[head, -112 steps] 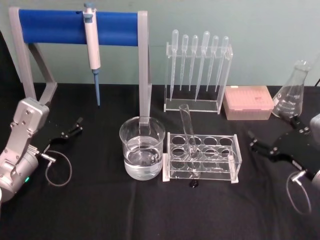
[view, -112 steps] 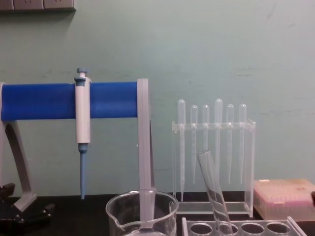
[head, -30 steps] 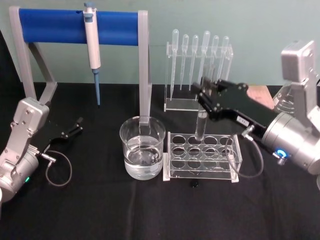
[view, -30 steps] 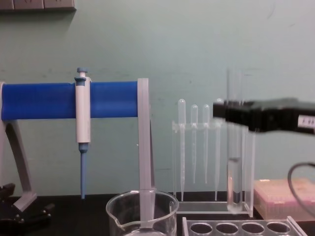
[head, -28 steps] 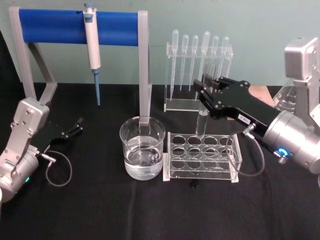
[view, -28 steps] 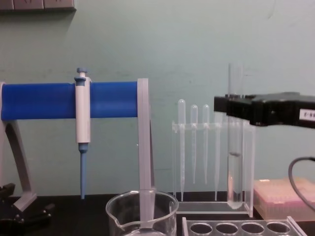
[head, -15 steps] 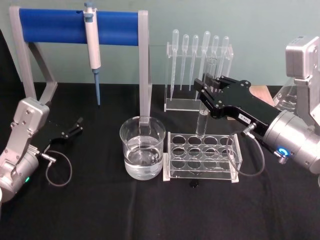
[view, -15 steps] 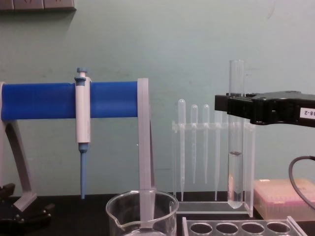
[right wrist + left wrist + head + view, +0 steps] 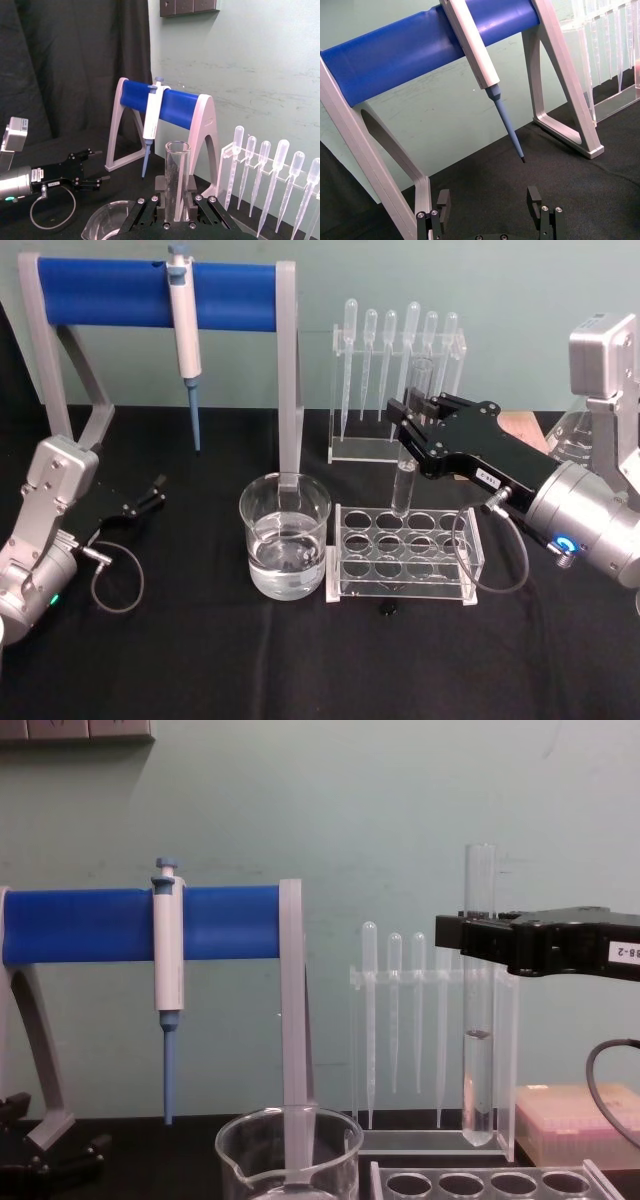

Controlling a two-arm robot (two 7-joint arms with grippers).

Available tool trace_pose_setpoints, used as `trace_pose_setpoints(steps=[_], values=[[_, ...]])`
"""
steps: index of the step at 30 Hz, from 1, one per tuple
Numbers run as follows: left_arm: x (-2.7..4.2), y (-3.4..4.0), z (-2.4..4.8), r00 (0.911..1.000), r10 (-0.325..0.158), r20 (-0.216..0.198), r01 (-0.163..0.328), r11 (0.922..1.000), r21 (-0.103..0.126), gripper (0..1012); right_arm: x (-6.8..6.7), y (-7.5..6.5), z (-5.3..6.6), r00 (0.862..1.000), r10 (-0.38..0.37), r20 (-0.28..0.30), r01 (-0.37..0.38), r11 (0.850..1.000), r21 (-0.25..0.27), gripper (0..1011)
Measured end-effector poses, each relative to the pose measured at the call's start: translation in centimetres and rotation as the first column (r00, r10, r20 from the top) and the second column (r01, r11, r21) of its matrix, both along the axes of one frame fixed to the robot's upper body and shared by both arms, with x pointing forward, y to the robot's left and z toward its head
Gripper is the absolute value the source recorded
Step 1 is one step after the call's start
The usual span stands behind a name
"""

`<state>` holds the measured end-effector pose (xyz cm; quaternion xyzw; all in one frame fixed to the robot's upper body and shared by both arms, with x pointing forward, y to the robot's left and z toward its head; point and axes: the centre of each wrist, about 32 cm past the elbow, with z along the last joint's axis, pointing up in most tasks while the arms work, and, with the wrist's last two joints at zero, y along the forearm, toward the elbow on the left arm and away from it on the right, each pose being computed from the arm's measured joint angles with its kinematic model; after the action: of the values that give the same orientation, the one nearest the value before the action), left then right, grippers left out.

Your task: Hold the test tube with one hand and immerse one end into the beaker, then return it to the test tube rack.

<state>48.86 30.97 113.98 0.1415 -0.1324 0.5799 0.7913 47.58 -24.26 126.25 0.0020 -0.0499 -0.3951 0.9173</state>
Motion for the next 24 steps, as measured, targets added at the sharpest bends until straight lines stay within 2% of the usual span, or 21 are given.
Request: trace_pose_setpoints(steps=[24], values=[[0.0, 0.0, 0.0, 1.0, 0.0, 0.0, 0.0, 1.0, 0.0, 1000, 0.02, -0.01, -0.03, 1.0, 0.001, 0.0, -0.001, 1.0, -0.002, 227]])
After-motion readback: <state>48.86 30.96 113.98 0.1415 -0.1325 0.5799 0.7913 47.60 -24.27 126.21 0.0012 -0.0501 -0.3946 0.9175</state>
